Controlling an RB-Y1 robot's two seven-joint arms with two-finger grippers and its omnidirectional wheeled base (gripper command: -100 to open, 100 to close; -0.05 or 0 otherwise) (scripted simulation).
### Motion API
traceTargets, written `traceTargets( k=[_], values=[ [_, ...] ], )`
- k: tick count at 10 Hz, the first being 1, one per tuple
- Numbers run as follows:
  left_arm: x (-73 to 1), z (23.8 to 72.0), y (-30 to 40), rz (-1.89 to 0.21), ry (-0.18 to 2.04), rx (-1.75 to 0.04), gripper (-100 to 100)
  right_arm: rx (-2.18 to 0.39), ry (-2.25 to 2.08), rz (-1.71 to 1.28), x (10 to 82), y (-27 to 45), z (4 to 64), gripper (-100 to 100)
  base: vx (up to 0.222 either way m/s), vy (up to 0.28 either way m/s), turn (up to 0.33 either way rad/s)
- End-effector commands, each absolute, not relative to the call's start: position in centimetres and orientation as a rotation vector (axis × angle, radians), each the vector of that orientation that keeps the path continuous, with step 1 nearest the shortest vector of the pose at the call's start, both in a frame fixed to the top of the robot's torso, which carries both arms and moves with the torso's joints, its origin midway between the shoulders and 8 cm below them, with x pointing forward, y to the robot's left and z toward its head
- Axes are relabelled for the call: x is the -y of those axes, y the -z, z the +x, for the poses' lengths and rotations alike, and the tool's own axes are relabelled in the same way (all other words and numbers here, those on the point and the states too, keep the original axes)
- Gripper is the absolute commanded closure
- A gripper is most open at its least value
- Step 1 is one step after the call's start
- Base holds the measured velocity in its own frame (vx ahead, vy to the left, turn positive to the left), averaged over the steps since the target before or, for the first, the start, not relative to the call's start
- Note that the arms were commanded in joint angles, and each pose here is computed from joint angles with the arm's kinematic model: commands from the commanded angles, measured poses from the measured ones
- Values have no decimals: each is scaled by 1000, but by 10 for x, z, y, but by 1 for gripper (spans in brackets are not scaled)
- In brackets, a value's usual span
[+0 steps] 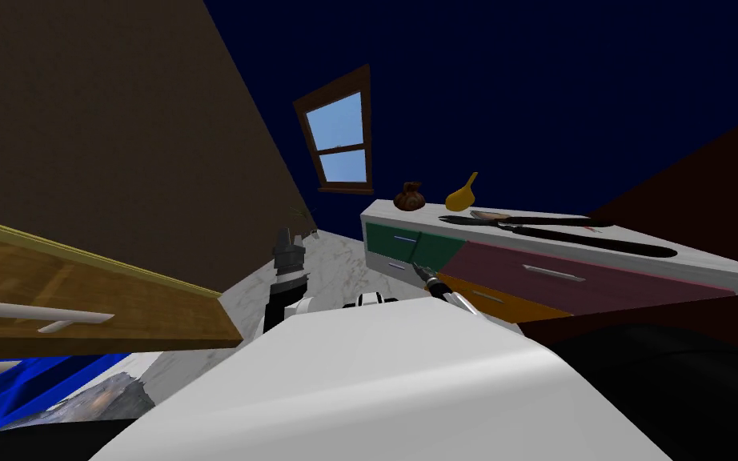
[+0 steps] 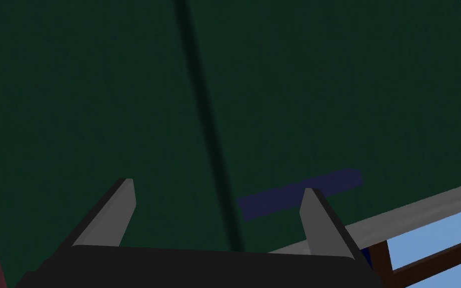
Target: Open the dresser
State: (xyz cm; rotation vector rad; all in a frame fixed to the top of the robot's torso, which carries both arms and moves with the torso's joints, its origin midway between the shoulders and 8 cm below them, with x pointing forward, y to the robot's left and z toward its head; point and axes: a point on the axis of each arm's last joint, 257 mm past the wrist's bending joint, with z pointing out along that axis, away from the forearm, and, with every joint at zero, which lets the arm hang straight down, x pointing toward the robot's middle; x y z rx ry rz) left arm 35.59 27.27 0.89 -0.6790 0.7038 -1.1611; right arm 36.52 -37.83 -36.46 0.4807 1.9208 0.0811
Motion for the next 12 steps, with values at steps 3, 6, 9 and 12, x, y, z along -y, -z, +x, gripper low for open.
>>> traceTargets(
  k=[3, 6, 9, 12],
  values=[
    [-273, 356, -9, -679, 1161, -704, 0, -2035, 198, 387, 431, 399, 342, -100, -29, 86, 146],
    [-273, 356, -9, -679, 1161, -704, 0, -2075, 331, 366, 458, 409, 328, -100, -12, 71, 113],
    [-273, 356, -9, -679, 1161, -704, 0, -2122, 546, 289, 502, 418, 309, -100, -8, 72, 150],
    [-273, 356, -9, -679, 1161, -704, 0, -2137, 654, 252, 524, 419, 299, -100, 4, 64, 139]
  ],
)
